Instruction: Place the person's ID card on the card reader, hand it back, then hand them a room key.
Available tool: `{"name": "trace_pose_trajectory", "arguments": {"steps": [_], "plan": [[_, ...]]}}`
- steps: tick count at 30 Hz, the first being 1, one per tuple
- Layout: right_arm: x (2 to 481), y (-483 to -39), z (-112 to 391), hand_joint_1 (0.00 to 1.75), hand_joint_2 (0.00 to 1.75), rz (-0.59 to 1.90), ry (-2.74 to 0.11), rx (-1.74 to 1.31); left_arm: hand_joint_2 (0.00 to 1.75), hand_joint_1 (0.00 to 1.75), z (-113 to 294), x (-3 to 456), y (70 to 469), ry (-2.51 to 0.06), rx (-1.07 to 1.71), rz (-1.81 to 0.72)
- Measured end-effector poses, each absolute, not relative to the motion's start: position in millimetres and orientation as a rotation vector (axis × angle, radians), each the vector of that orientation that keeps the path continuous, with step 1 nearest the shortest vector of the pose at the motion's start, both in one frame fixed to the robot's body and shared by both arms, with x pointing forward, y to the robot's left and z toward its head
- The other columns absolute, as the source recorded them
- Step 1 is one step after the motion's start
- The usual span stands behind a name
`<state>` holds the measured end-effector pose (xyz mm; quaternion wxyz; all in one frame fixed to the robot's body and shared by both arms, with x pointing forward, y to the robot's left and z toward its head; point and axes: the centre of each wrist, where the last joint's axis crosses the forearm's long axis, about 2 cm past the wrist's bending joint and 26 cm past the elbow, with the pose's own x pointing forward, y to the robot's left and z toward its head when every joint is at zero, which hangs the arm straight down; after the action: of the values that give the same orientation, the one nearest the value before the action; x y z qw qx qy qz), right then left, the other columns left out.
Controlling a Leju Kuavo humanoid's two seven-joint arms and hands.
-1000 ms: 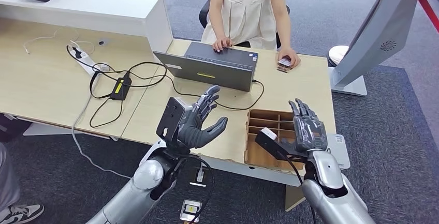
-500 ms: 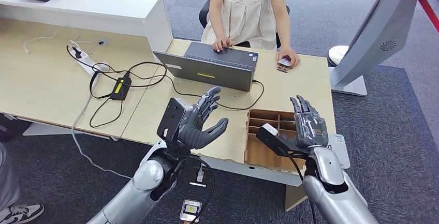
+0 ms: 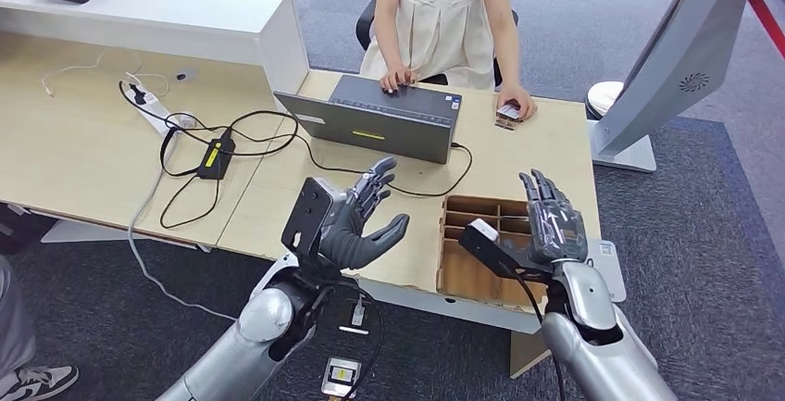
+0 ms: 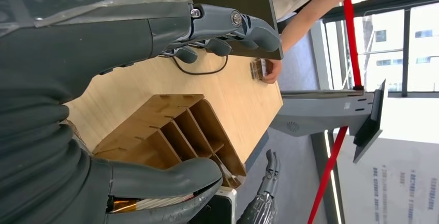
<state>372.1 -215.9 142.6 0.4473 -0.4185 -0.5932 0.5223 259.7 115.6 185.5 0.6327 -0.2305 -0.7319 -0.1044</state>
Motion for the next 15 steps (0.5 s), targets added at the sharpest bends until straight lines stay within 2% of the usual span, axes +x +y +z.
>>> {"name": "trace_pose_trajectory", "arguments": {"steps": [15], "plan": [[375.3,-215.7,142.4,0.00,1.75,1.298,-1.464,-1.028,1.75,0.00,185.4,259.8,115.8,-1.681,-0.525,-0.225]]}}
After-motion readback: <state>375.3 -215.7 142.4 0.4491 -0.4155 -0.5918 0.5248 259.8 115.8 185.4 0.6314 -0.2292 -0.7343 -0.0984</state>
